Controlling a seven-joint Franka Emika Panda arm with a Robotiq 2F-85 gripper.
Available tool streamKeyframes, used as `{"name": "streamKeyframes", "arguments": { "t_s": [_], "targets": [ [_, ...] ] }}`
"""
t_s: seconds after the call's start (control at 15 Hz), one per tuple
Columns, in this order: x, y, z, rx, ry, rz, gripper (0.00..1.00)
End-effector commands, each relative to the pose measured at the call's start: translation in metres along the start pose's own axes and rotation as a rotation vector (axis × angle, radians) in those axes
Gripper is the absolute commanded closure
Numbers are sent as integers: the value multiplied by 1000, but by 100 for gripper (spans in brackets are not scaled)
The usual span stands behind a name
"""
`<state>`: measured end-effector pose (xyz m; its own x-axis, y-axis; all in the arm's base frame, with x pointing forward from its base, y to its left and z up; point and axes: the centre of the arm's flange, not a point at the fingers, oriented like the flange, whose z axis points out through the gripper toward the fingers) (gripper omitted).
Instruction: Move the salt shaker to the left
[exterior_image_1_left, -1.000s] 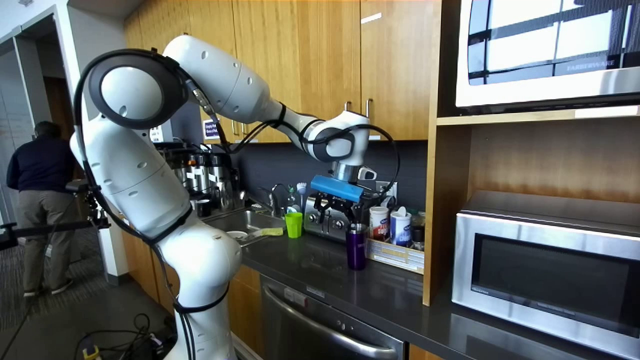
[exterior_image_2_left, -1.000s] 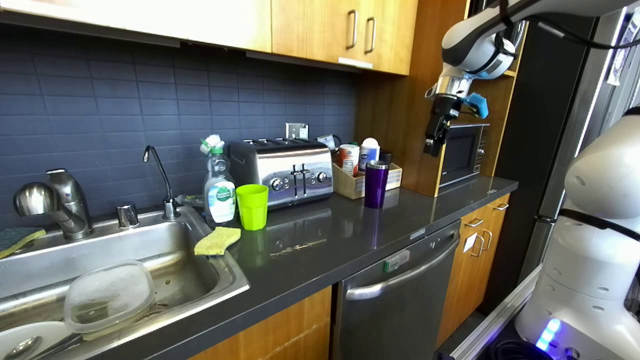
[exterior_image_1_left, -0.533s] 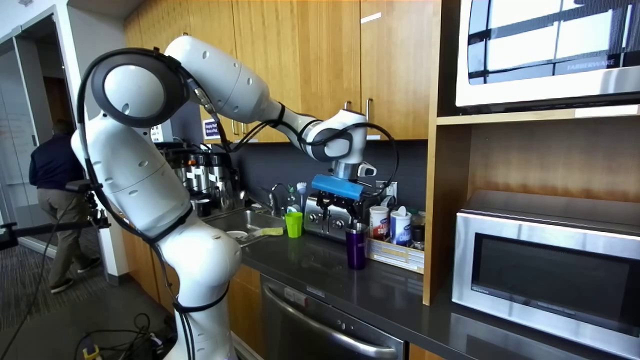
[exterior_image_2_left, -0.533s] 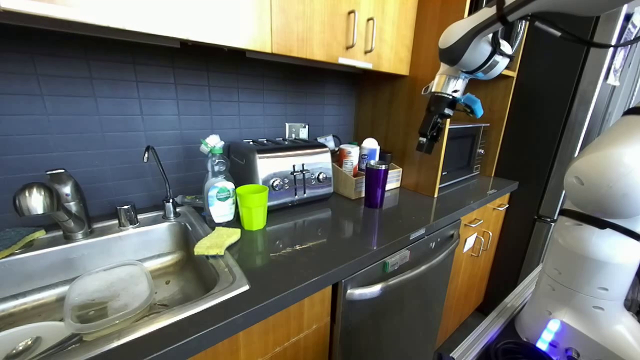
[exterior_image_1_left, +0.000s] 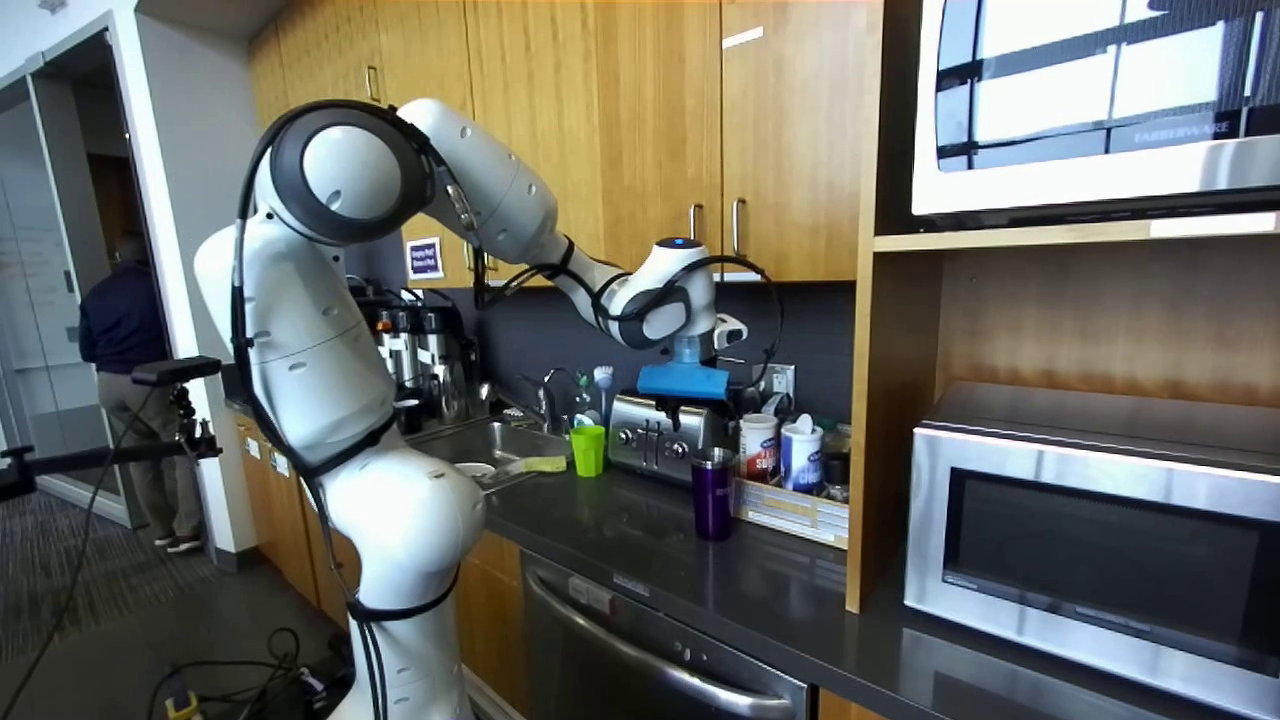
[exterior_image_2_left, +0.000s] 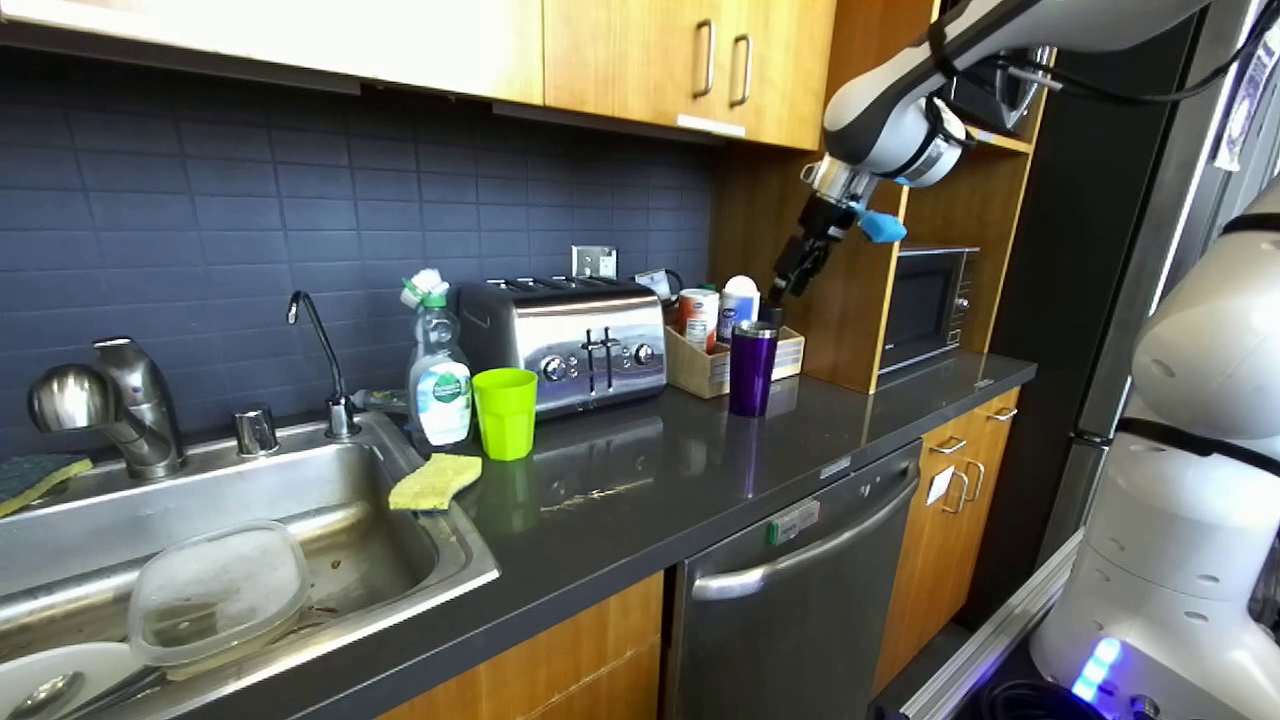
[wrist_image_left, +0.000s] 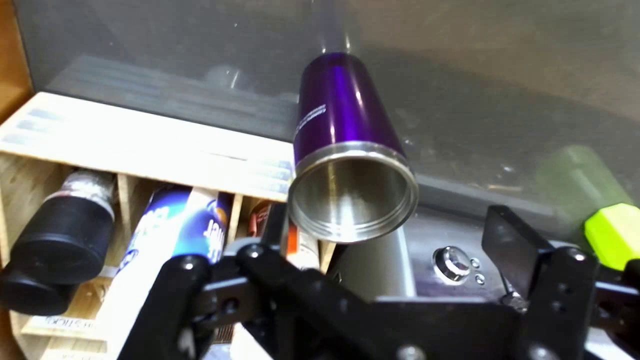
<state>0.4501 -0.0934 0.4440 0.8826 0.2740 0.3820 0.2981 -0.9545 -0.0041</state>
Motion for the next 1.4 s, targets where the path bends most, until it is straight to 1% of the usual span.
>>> {"name": "streamKeyframes", "arguments": {
  "t_s": [0.0,0.13,0.33,0.6,0.8,1.13,1.33],
  "targets": [
    [17,14,16,-91,66,12,0],
    [20,29,15,-126,89,30,0],
    [20,56,11,-174,99,59,0],
    [22,82,9,-204,107,90,0],
    [28,85,18,-212,147,96,0],
    [37,91,37,-282,219,95,0],
    [38,104,41,-312,211,87,0]
  ]
}}
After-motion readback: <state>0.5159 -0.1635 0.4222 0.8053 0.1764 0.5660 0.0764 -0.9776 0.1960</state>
